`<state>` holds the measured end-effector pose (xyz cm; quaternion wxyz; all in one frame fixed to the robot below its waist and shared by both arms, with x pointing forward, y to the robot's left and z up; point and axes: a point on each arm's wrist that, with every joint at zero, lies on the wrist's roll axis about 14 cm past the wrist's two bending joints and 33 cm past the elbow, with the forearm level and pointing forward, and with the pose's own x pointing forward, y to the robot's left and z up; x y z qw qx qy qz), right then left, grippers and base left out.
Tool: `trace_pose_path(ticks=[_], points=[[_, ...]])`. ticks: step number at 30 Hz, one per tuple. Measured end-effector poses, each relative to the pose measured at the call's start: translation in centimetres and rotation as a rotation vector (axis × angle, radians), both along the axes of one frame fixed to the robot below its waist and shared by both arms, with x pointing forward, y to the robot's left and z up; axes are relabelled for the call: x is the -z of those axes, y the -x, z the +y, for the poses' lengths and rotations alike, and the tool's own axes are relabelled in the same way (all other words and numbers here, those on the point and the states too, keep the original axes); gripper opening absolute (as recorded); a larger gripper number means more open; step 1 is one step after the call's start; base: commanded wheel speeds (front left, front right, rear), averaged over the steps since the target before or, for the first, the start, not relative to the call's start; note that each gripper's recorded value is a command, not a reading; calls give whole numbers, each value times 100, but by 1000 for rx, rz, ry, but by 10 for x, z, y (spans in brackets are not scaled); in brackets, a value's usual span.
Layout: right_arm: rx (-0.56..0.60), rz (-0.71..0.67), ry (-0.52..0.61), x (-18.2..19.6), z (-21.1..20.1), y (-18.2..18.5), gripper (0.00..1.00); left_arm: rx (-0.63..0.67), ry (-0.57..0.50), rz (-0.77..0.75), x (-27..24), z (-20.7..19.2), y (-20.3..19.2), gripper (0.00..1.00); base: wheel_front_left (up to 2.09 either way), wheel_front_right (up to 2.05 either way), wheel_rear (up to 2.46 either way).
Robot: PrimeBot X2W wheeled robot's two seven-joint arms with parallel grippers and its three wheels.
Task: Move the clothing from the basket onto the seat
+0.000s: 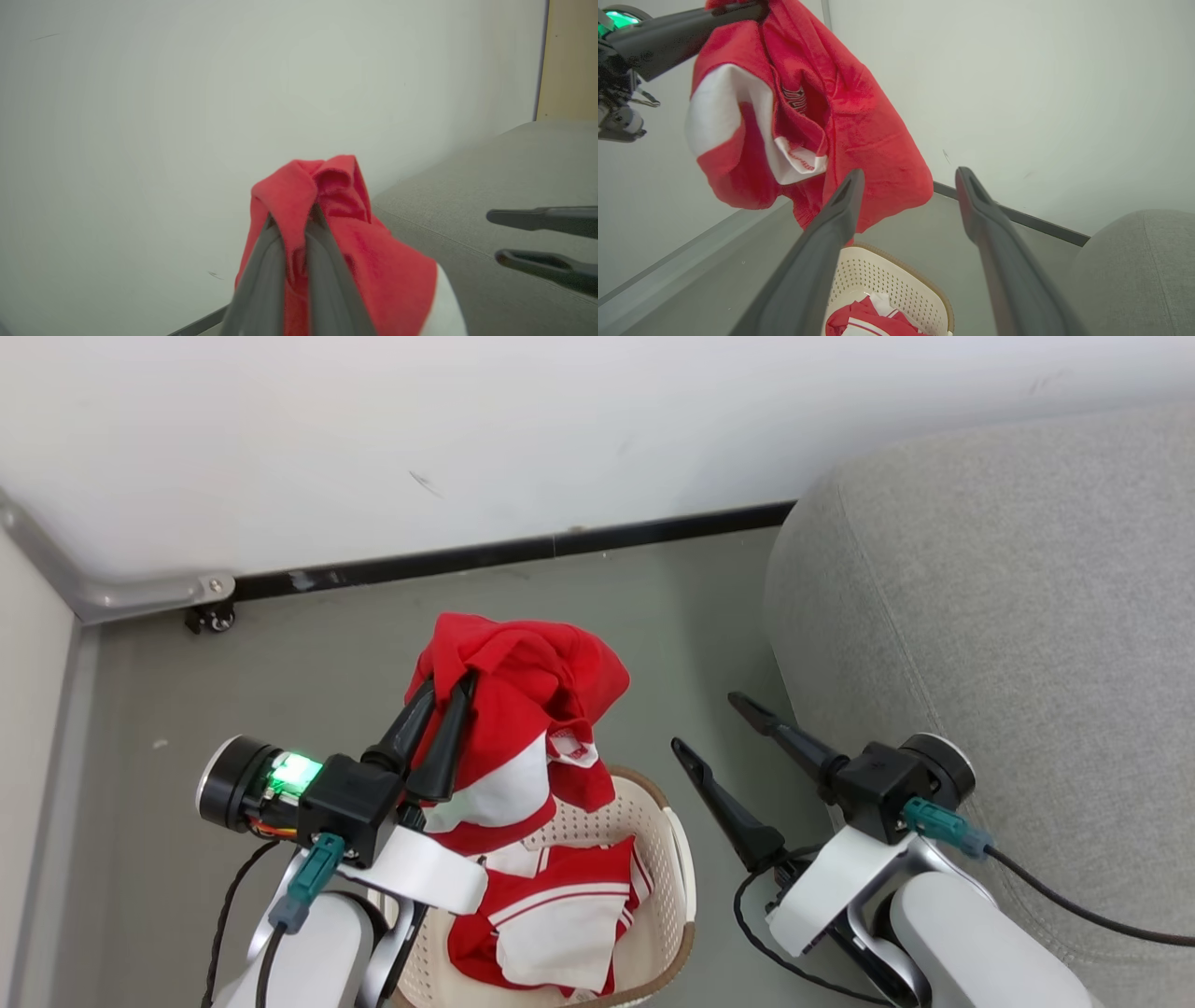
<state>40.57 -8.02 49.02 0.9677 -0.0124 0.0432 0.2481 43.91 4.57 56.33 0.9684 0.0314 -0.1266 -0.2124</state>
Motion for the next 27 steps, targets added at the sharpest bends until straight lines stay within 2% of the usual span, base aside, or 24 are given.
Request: trace_pose_path(ticks=[11,27], points=[[-94,-70,-11,-35,20,17,100,38,-9,-57,-22,1,29,0,0,0,0],[-240,-60,73,-36,52,39,100,123,-8,-91,-34,-14,62,0,0,0,0]])
